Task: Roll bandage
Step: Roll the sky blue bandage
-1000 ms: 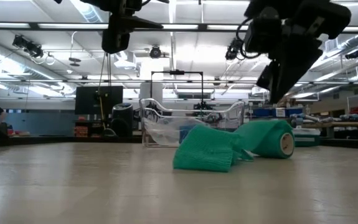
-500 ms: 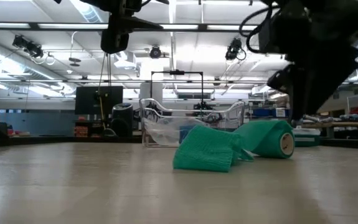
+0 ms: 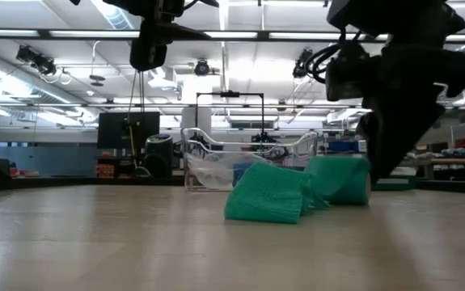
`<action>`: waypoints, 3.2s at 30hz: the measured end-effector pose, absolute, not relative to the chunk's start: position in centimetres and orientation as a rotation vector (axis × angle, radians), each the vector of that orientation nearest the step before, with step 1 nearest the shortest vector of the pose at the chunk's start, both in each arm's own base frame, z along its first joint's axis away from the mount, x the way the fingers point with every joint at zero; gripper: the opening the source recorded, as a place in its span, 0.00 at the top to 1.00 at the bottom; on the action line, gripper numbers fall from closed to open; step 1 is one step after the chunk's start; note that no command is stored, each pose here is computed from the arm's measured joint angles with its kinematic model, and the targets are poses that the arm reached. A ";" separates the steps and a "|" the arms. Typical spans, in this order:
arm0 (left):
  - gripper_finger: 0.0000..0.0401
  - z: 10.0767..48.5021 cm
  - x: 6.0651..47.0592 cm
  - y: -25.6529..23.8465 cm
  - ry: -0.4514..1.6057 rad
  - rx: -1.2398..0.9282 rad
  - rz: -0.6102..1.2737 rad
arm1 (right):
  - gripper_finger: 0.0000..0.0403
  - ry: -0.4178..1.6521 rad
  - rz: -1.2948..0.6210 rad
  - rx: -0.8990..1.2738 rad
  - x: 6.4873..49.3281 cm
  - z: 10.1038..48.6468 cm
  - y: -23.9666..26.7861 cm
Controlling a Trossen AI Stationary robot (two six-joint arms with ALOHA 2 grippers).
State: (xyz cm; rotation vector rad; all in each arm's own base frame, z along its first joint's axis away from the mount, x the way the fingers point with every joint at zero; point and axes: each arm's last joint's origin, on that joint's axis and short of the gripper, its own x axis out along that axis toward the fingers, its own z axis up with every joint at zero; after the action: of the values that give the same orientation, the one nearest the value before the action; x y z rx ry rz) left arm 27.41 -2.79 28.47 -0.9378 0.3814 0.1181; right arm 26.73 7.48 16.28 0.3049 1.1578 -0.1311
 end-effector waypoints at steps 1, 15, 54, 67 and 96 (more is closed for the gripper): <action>0.52 28.5 27.4 -2.8 0.381 -0.938 0.118 | 0.40 1.151 -0.150 0.305 26.7 16.3 7.4; 0.52 28.5 27.4 -2.9 0.406 -0.958 0.072 | 0.42 1.174 -0.149 0.164 25.9 16.8 7.0; 0.52 28.5 27.4 -2.9 0.403 -0.952 0.074 | 0.58 0.795 0.033 -0.027 27.0 15.8 5.4; 0.52 28.8 27.5 -2.9 0.364 -0.977 0.076 | 0.98 0.831 0.129 0.019 28.0 14.7 4.5; 0.52 46.4 28.1 2.3 -0.060 -0.630 0.010 | 1.00 0.337 -0.210 -0.524 23.8 45.9 -1.3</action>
State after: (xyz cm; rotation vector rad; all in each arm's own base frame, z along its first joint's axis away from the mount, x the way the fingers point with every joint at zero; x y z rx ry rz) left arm 28.14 2.28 46.42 -0.6303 -0.0595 0.0095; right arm 23.85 -1.31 45.86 -0.5242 0.3373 -0.2102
